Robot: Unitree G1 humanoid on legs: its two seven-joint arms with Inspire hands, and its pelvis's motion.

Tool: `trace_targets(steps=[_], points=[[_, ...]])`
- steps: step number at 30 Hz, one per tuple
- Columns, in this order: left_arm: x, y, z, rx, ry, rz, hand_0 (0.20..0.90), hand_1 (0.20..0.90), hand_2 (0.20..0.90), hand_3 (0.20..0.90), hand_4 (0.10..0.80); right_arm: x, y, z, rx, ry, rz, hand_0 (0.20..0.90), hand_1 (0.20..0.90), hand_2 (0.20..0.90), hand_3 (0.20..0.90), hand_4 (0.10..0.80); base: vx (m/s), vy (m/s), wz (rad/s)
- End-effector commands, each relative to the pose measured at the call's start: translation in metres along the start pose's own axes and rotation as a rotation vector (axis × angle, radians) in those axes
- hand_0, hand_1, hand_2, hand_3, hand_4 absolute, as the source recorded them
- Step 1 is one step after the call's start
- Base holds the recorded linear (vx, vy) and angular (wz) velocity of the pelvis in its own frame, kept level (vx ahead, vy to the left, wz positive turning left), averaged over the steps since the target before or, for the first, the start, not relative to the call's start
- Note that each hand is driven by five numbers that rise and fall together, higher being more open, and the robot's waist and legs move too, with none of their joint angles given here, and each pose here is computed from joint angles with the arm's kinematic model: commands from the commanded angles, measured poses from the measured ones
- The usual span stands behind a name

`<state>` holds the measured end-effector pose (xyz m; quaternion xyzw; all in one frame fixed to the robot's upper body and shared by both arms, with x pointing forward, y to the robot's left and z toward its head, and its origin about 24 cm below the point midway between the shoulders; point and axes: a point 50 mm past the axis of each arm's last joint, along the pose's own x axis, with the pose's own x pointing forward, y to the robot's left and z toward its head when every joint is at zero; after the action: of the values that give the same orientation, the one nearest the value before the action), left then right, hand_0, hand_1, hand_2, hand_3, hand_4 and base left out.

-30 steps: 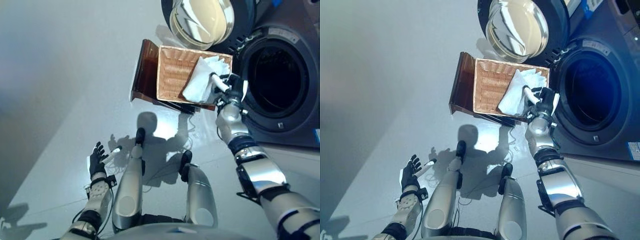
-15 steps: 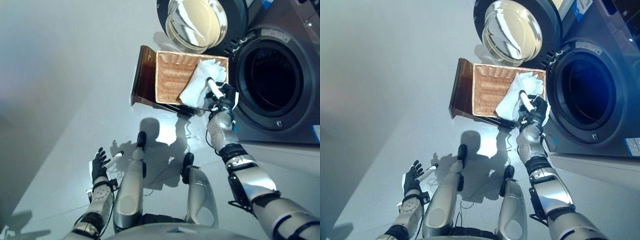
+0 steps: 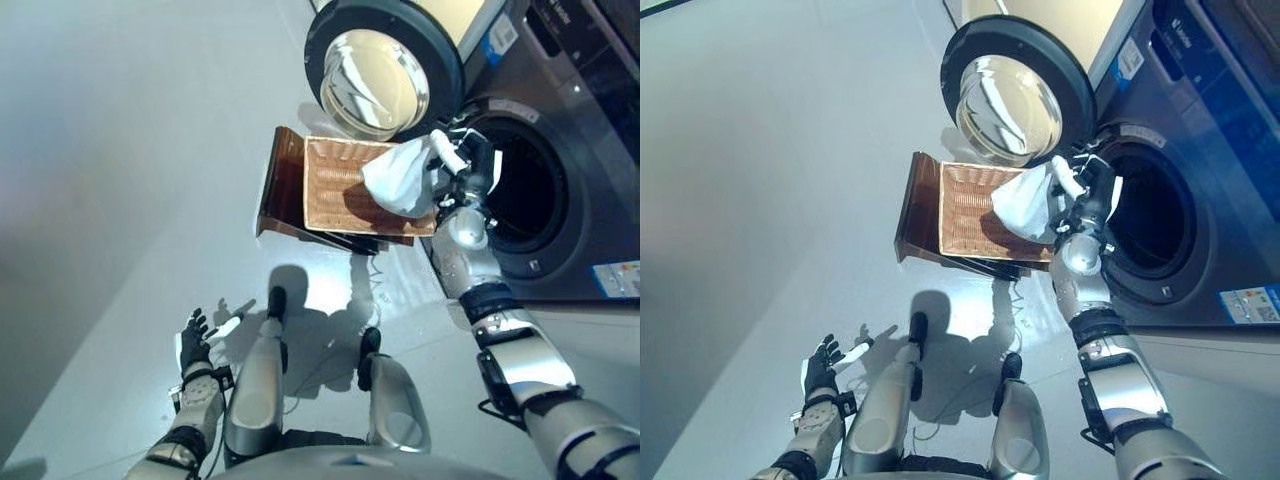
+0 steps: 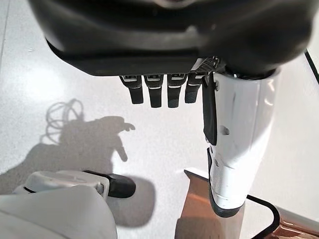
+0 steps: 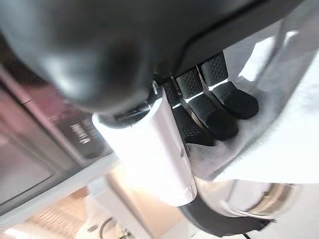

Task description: Pick up the clothes and place them into the washing machine

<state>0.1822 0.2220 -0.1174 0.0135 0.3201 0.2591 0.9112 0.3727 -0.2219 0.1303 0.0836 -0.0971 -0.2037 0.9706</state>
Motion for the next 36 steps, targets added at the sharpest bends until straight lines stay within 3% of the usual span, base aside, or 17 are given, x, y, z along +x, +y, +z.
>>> trace_targets(steps=[1, 22, 36], points=[[-0.008, 0.016, -0.027, 0.144, 0.065, -0.002, 0.9, 0.9, 0.9, 0.9, 0.8, 0.017, 0.021, 0.081, 0.016, -0.325, 0.113, 0.2, 0.2, 0.2, 0.2, 0.3, 0.062, -0.006, -0.11], [-0.028, 0.02, -0.071, 0.446, 0.218, -0.132, 0.9, 0.9, 0.9, 0.9, 0.8, 0.034, 0.008, 0.09, -0.242, -0.313, 0.116, 0.2, 0.2, 0.2, 0.2, 0.3, 0.039, 0.016, -0.06], [-0.026, 0.012, -0.071, 0.711, 0.195, -0.278, 0.9, 0.9, 0.9, 0.9, 0.8, 0.036, 0.046, 0.097, -0.38, -0.325, 0.243, 0.2, 0.2, 0.2, 0.2, 0.3, -0.007, 0.004, -0.12]])
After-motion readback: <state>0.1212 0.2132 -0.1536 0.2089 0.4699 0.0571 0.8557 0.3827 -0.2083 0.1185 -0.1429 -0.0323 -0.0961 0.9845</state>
